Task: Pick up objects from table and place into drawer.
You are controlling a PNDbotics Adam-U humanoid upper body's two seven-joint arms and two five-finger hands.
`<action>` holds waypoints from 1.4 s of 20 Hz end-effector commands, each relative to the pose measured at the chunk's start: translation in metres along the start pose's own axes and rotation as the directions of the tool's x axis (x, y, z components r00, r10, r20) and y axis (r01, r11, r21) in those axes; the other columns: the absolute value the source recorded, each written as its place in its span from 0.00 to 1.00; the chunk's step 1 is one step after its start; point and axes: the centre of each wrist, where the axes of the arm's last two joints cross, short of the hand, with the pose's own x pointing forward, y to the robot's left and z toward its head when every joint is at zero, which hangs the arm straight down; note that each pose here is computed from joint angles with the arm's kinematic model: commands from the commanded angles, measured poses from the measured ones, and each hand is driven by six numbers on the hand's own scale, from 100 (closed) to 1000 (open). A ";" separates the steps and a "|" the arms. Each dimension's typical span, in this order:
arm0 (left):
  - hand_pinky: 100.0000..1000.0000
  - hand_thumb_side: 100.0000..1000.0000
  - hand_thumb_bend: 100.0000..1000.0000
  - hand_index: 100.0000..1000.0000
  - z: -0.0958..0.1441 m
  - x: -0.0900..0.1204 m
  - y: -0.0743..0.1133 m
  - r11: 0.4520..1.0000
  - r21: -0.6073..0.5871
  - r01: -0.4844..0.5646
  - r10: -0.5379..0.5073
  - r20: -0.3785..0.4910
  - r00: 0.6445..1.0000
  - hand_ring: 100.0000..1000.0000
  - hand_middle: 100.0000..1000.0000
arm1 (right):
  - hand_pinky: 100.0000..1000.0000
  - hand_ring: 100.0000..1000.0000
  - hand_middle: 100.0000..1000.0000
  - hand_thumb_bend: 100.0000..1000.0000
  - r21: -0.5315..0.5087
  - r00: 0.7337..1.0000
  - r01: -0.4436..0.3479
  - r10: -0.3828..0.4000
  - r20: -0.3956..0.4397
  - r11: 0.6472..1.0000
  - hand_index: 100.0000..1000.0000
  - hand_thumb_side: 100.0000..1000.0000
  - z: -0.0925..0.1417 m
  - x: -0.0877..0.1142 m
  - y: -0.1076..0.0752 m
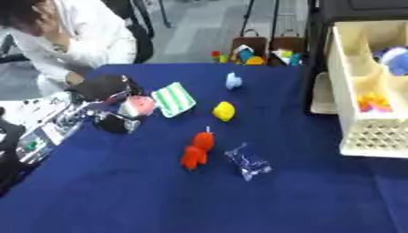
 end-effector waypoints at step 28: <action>0.33 0.21 0.00 0.66 -0.007 0.075 0.140 0.896 0.372 -0.243 0.067 0.426 0.902 0.48 0.38 | 0.59 0.60 0.58 0.00 0.037 0.996 0.073 -0.075 0.054 0.997 0.70 0.80 -0.017 0.005 0.008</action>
